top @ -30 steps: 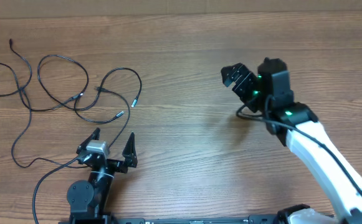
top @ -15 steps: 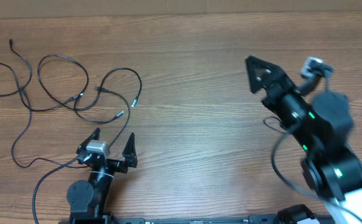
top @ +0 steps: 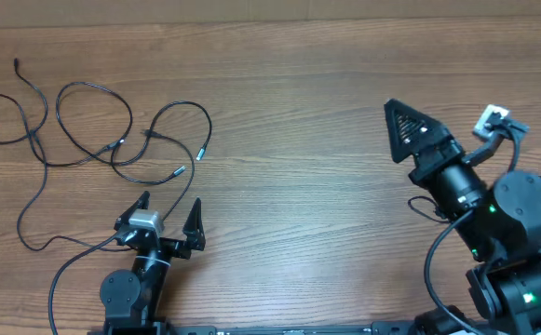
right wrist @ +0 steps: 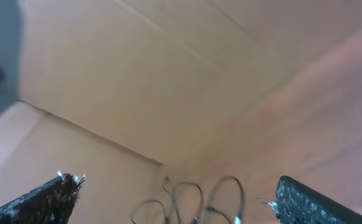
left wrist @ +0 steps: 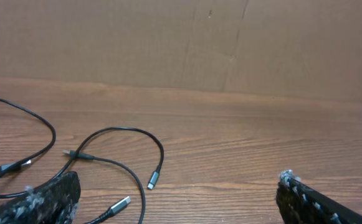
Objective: Untangle cables
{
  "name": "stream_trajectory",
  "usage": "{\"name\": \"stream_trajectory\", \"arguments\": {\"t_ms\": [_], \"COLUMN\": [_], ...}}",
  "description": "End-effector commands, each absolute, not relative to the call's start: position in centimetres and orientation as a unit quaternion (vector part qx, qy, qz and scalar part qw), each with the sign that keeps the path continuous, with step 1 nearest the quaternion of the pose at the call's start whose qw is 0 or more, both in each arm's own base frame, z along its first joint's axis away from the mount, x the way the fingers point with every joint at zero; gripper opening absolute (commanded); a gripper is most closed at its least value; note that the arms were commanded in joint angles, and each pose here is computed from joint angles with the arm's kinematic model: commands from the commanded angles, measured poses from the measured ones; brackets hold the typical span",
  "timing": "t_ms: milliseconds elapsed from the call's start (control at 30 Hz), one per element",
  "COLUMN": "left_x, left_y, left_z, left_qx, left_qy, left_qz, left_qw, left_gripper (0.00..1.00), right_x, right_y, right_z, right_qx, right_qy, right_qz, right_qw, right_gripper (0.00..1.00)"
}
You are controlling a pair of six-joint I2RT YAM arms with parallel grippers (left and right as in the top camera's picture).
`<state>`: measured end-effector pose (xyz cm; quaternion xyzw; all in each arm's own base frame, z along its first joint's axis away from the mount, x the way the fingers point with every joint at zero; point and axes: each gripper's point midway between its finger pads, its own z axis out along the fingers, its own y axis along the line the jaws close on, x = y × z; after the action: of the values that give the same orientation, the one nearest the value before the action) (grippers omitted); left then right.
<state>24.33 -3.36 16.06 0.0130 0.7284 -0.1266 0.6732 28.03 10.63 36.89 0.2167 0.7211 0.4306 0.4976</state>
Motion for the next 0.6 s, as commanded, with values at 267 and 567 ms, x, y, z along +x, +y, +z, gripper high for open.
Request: {"name": "stream_trajectory", "arguments": {"t_ms": [267, 567], "left_x": [24.2, 24.2], "left_y": [-3.6, -3.6], "left_z": [16.2, 16.2], "left_qx": [0.015, 0.015], "left_qy": [0.725, 0.725], "left_qz": [-0.135, -0.135], "left_qw": [0.675, 0.675], "left_gripper": [1.0, 1.0], "right_x": [24.0, 21.8], "right_y": [9.3, 7.6], "right_z": [29.4, 25.2], "right_qx": [0.251, 0.272], "right_qy": [0.79, 0.789], "right_qz": [0.373, 0.359], "right_qw": [0.416, 0.417], "right_gripper": [1.0, 1.0]}}
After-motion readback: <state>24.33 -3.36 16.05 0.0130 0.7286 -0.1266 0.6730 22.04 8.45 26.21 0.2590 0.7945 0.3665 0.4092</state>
